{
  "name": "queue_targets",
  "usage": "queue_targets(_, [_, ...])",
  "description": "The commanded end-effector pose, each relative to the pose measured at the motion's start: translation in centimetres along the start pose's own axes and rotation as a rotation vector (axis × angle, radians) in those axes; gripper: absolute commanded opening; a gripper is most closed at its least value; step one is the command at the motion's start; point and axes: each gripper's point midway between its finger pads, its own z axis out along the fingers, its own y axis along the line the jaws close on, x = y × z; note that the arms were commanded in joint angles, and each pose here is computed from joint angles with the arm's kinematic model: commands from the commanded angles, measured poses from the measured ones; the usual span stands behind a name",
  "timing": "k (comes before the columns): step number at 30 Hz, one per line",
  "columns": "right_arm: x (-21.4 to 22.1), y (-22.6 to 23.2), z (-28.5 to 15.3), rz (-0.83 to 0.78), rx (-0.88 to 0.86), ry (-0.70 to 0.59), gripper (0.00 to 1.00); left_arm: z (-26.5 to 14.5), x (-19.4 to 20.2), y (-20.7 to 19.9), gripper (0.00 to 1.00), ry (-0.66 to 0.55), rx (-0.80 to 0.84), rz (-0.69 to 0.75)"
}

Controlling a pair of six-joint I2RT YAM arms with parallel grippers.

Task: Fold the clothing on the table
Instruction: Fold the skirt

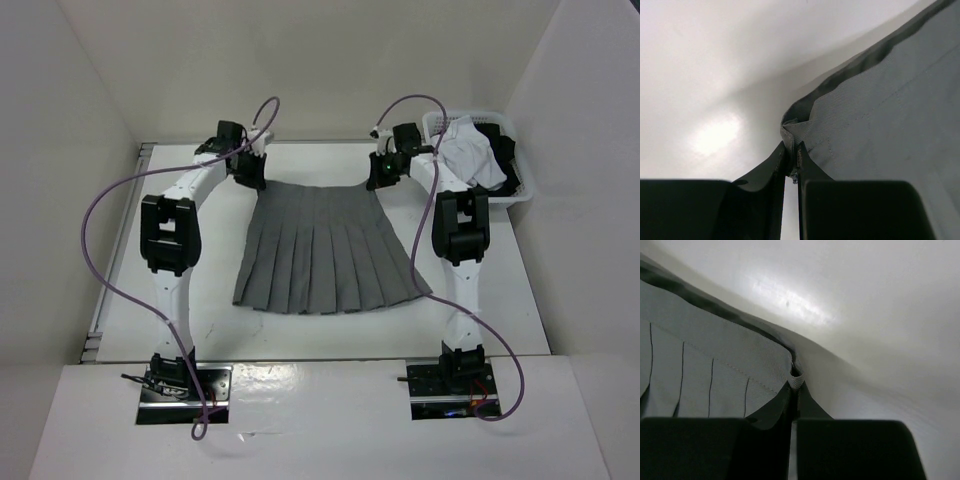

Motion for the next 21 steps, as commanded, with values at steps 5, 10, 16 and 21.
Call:
queue_targets(5, [-9.4,-3.6,-3.6,0.004,0.236,-0.222,0.0,-3.1,-9.5,2.7,0.07,-0.201,-0.155,0.057])
queue_targets(10, [-12.5,-3.7,-7.0,-0.019,0.313,-0.309,0.0,-5.7,-10.9,2.6,0.07,-0.248,-0.2,0.069])
queue_targets(16, [-11.8,-0.4,-12.5,-0.138,0.302,-0.311,0.0,-10.6,-9.0,-0.8,0.07,-0.273,-0.159,0.171])
queue_targets(21, [-7.1,3.5,-15.8,-0.305,0.256,-0.266,0.0,-15.5,-5.0,-4.7,0.07,-0.255,-0.082,0.25])
